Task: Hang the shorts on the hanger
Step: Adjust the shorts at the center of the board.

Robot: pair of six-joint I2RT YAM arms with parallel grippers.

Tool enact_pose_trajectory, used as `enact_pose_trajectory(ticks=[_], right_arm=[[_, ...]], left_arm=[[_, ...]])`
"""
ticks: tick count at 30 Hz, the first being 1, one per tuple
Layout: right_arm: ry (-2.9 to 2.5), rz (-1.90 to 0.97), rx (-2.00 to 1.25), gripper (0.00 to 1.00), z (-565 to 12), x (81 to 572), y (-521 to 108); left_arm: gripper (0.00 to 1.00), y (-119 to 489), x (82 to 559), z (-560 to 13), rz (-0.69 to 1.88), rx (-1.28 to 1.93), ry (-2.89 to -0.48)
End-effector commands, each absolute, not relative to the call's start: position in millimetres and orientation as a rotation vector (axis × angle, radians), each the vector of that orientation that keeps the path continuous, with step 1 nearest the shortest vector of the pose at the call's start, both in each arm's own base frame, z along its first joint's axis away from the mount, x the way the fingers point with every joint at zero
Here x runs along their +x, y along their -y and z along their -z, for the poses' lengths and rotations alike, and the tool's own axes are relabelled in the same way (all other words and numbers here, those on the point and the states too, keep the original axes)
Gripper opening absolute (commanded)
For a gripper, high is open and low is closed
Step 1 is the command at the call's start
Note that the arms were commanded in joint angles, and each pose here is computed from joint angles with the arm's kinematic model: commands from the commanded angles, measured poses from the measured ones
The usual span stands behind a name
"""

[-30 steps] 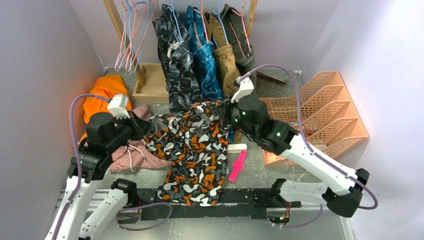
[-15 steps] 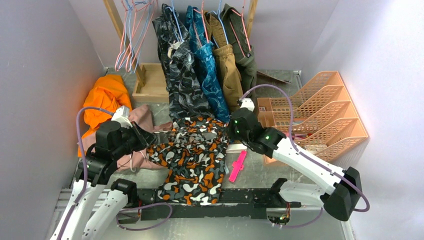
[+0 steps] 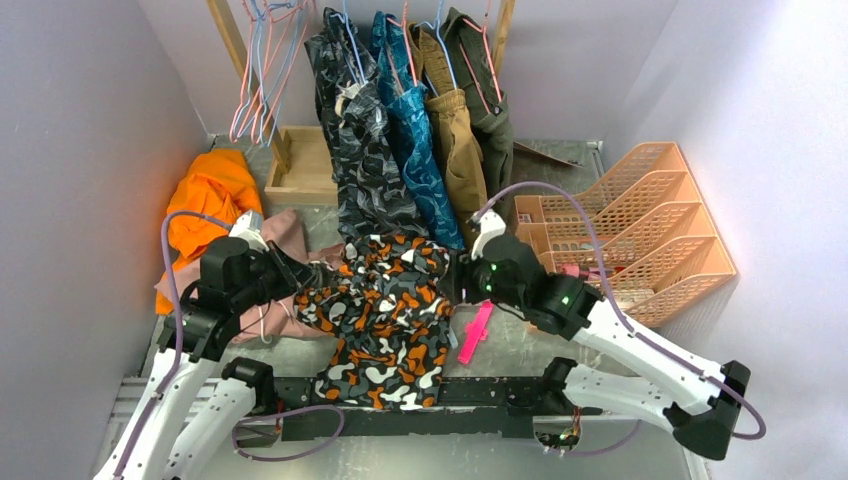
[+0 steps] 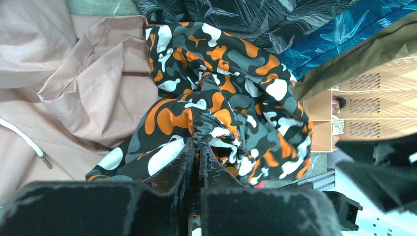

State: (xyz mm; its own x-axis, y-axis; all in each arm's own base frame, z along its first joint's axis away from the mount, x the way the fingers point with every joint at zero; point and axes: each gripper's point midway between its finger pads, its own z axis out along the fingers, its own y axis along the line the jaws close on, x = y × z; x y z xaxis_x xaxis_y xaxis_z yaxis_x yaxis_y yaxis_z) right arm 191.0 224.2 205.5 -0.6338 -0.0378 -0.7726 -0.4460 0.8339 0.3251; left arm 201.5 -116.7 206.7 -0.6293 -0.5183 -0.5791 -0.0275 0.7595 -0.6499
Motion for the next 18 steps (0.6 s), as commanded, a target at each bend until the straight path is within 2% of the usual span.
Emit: enact_pose_trajectory(ticks=[1,8,10,12,18], right_arm=[[-2.168,-0.681,-0.565,0.56,-195,150,-247],[-2.091,-0.663,-0.802,0.52,-177,93,-279],[-2.123,-0.584,-0.822,0.51,-161,89,-279],[-2.163,-0.464,-0.824,0.54,-143,88,-275],[-2.206,-0.381,-0.822,0.59,-121,71,-282]], left_arm=[[0.07,122,209,-212,0.810,-0.404,-2.119],[0.07,119,214,-213,0.775,-0.409,-2.126],[0.07,118,214,-213,0.768,-0.413,-2.127],[0.07,117,213,-212,0.768,-0.416,-2.127],[0.07,115,210,-209,0.761,-0.428,-2.124]])
